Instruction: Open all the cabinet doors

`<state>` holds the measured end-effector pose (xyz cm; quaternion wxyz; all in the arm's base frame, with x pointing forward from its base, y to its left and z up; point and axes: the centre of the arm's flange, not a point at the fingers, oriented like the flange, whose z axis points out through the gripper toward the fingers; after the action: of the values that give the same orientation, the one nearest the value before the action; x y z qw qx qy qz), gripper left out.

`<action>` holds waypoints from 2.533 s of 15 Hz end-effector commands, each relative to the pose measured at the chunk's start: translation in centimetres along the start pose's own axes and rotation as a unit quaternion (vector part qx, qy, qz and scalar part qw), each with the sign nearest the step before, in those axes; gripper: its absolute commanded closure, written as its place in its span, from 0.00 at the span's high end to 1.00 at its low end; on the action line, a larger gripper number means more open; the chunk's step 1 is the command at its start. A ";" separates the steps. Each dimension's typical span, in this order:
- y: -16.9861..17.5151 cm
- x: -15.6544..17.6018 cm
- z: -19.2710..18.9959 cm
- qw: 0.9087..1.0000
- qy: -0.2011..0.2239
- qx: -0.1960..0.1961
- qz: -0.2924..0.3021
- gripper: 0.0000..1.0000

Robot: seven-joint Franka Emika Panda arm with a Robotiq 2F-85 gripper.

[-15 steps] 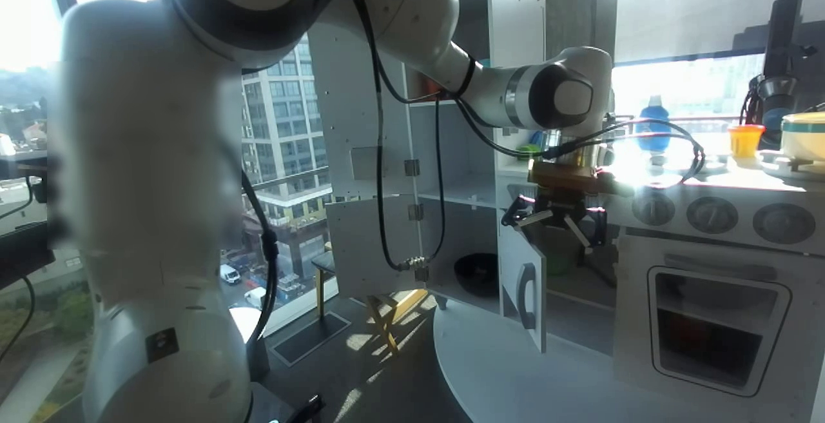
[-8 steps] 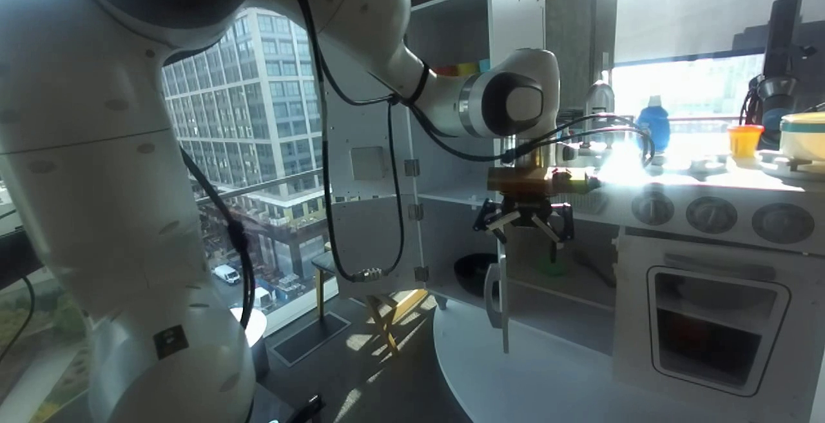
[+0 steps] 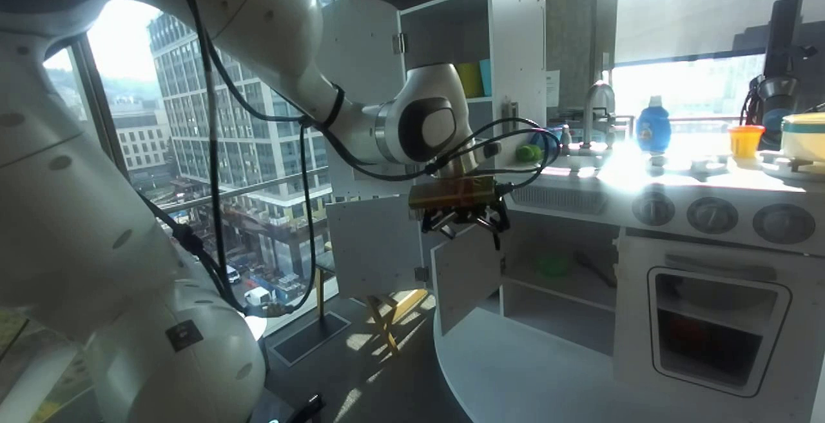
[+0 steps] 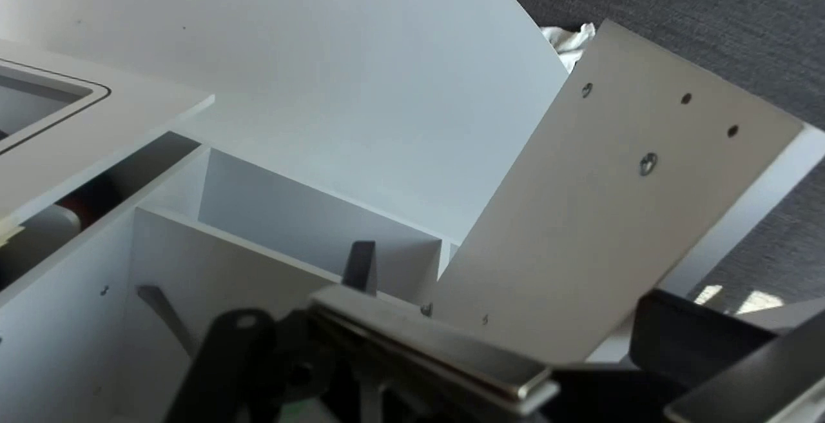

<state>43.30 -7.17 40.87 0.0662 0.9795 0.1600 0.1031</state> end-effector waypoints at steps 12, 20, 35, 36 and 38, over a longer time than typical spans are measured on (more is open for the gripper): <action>0.6 -1.5 -8.5 0.973 0.143 0.042 0.176 1.00; 13.4 -0.4 -8.5 0.923 0.079 -0.022 0.376 1.00; 25.1 4.0 0.0 0.752 -0.027 -0.039 0.658 1.00; 25.4 4.1 0.4 0.743 -0.037 -0.040 0.667 1.00; 26.1 3.9 1.2 0.730 -0.054 -0.040 0.680 1.00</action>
<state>52.12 -29.06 44.03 0.0313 0.8498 -0.5212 0.0721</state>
